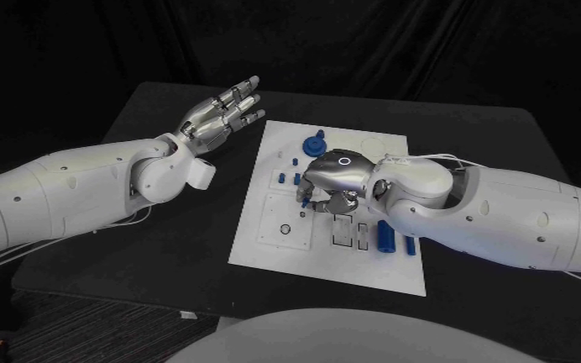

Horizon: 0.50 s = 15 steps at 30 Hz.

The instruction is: Assemble the parts on the task board

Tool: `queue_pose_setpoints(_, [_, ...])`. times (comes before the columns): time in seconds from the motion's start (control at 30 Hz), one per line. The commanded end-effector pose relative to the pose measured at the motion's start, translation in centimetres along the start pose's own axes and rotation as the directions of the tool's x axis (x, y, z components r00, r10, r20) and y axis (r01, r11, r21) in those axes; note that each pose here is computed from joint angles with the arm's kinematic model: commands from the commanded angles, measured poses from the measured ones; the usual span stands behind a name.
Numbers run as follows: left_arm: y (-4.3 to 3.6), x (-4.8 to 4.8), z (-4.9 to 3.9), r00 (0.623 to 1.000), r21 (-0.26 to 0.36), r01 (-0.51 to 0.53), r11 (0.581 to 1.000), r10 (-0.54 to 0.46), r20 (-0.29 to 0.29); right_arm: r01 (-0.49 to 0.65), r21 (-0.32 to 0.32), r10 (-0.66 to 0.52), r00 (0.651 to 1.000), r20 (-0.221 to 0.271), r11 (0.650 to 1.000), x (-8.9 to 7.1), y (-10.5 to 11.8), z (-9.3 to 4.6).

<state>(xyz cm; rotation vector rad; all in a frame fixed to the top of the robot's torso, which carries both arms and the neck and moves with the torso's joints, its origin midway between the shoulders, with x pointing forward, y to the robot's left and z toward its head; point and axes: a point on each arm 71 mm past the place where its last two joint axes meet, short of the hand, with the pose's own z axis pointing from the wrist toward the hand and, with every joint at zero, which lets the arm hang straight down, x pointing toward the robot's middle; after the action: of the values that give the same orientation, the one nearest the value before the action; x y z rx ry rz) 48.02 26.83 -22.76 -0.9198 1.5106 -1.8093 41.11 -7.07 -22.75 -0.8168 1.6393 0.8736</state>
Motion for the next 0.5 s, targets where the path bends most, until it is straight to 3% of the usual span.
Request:
queue_pose_setpoints(0.03, [-0.09,0.1,0.07,1.0,0.022,0.006,1.0,-0.006,0.0,-0.001,0.025,0.002,1.0,-0.018,1.0,0.4,-0.15,0.0])
queue_pose_setpoints(0.5, [0.04,0.14,0.05,1.0,0.014,0.014,1.0,-0.014,-0.009,-0.008,0.032,0.009,1.0,-0.025,0.999,0.96,-0.24,0.13])
